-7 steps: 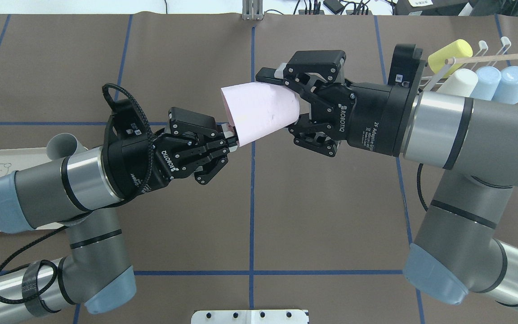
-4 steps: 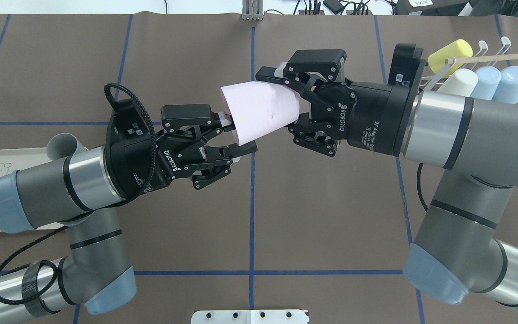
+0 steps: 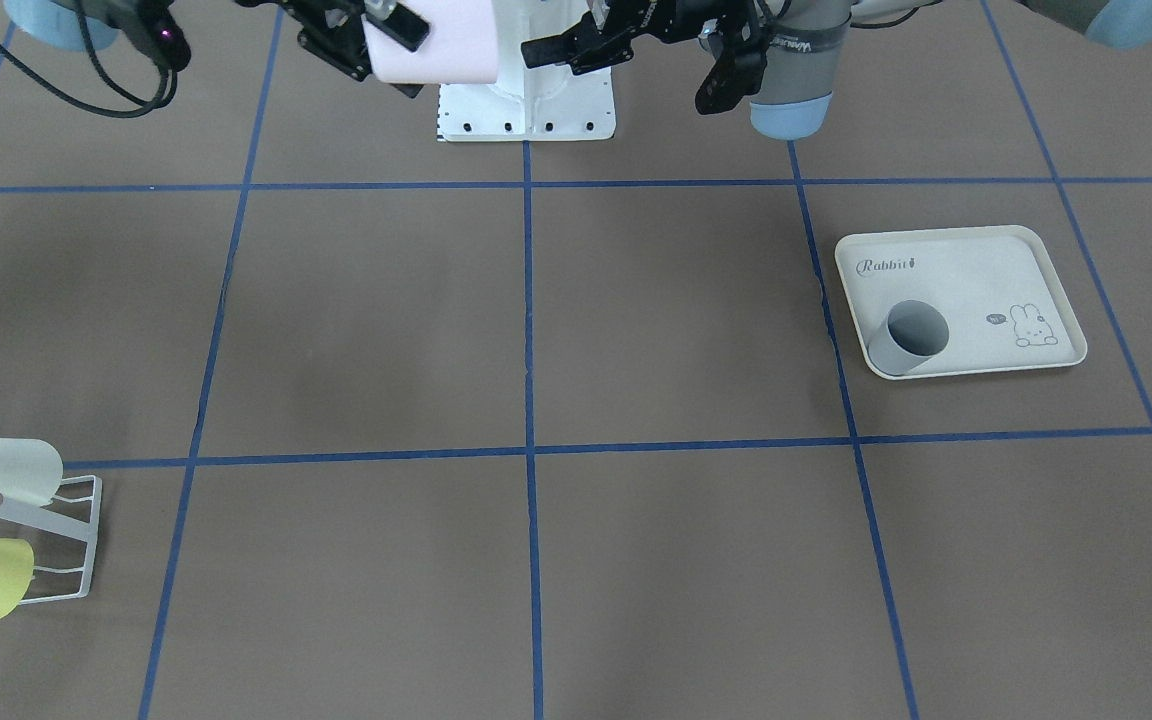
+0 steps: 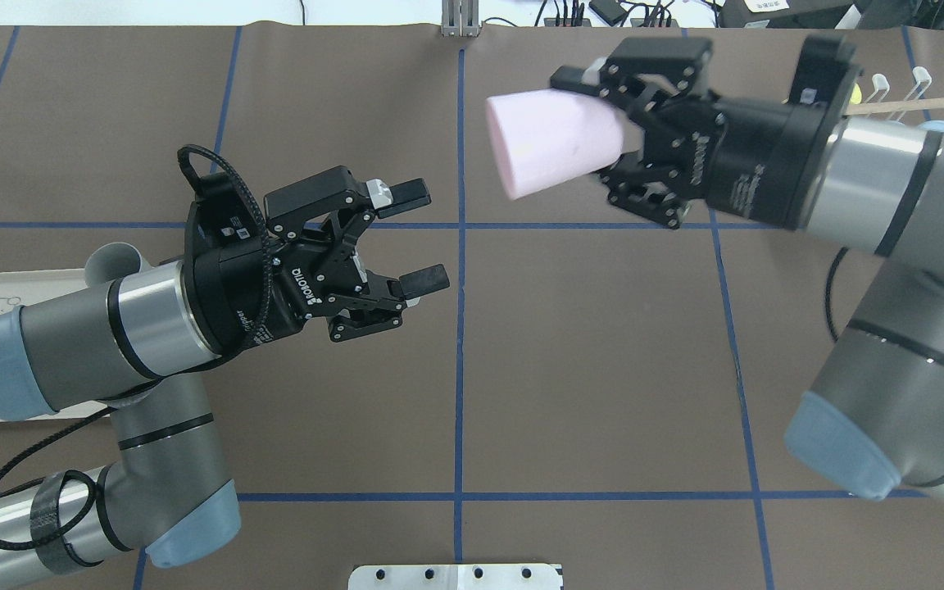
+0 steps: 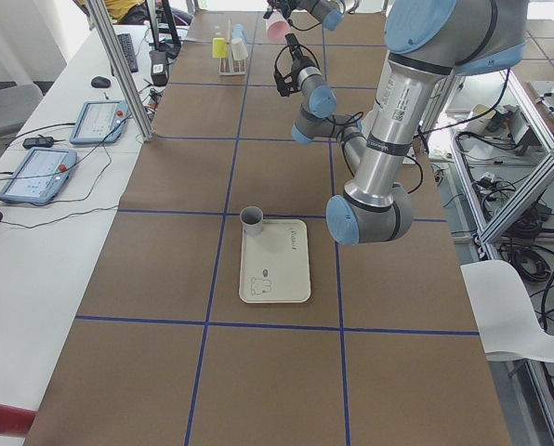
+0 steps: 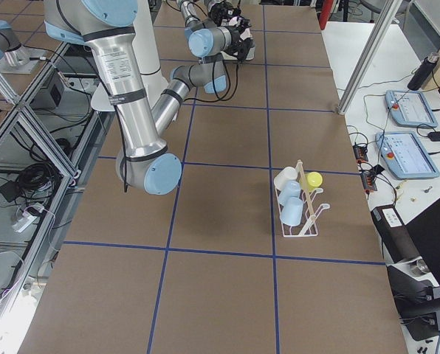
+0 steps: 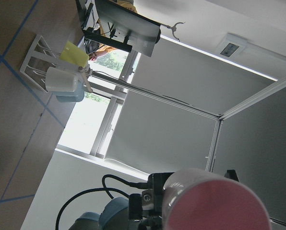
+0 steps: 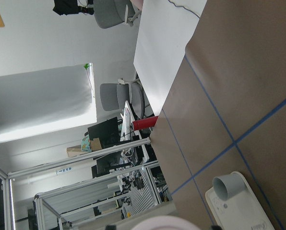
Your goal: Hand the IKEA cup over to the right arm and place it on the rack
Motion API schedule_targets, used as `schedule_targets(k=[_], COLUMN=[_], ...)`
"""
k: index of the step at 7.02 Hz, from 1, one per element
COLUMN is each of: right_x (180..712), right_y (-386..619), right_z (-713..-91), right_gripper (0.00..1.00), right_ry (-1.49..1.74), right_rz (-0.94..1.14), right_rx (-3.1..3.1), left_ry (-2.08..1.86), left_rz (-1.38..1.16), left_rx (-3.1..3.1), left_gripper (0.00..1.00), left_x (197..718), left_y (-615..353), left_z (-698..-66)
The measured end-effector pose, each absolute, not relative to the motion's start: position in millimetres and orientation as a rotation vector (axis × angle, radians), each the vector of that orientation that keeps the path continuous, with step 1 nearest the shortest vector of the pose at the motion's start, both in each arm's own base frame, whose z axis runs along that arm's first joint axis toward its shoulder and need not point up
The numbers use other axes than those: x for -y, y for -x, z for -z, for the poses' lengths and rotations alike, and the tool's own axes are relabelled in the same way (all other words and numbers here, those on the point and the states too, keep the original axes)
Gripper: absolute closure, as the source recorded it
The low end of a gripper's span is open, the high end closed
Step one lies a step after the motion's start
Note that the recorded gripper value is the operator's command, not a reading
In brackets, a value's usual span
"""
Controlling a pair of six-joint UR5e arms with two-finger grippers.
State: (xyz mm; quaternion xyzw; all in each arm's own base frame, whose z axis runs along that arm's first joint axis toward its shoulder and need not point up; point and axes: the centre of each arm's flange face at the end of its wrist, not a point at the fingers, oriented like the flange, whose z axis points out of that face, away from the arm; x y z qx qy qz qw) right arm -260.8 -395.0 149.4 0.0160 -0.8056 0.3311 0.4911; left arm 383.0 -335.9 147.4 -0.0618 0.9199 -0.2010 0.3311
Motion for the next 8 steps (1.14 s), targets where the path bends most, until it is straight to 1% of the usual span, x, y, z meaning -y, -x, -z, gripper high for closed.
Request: schedule_targets(k=[1,2,4,5,6,8], right_x=[430.0,469.9,549.2,582.2,609.4,644.5], right_y=[236.6,216.2,174.9,152.6,123.7,70.9], right_z=[-179.1,-213.0,-282.1,-311.8,-345.4,-421.7], right_gripper=[1.00,1.00,1.00,1.00,1.00,1.00], right_ry=[-0.153,-0.296,-0.582,-0.662,-0.707,-0.731], right_rz=[-0.858,-0.847,-0.677,-0.581,-0.478,-0.245], right_rx=[1.870,1.734,1.354,1.175,1.023,0.801], left_ry=[0.146,0.140,0.137,0.136,0.136,0.126], left_rz=[0.529,0.532,0.537,0.539,0.543,0.556], left_rx=[-2.398,-2.394,-2.387,-2.385,-2.382,-2.368], left_gripper=[0.01,0.01,0.01,0.01,0.01,0.01], left_x=[338.1,339.5,340.6,340.9,341.7,345.0], left_y=[-382.0,-382.0,-383.4,-383.8,-385.0,-390.0], left_z=[-150.9,-152.9,-155.4,-156.1,-157.5,-162.3])
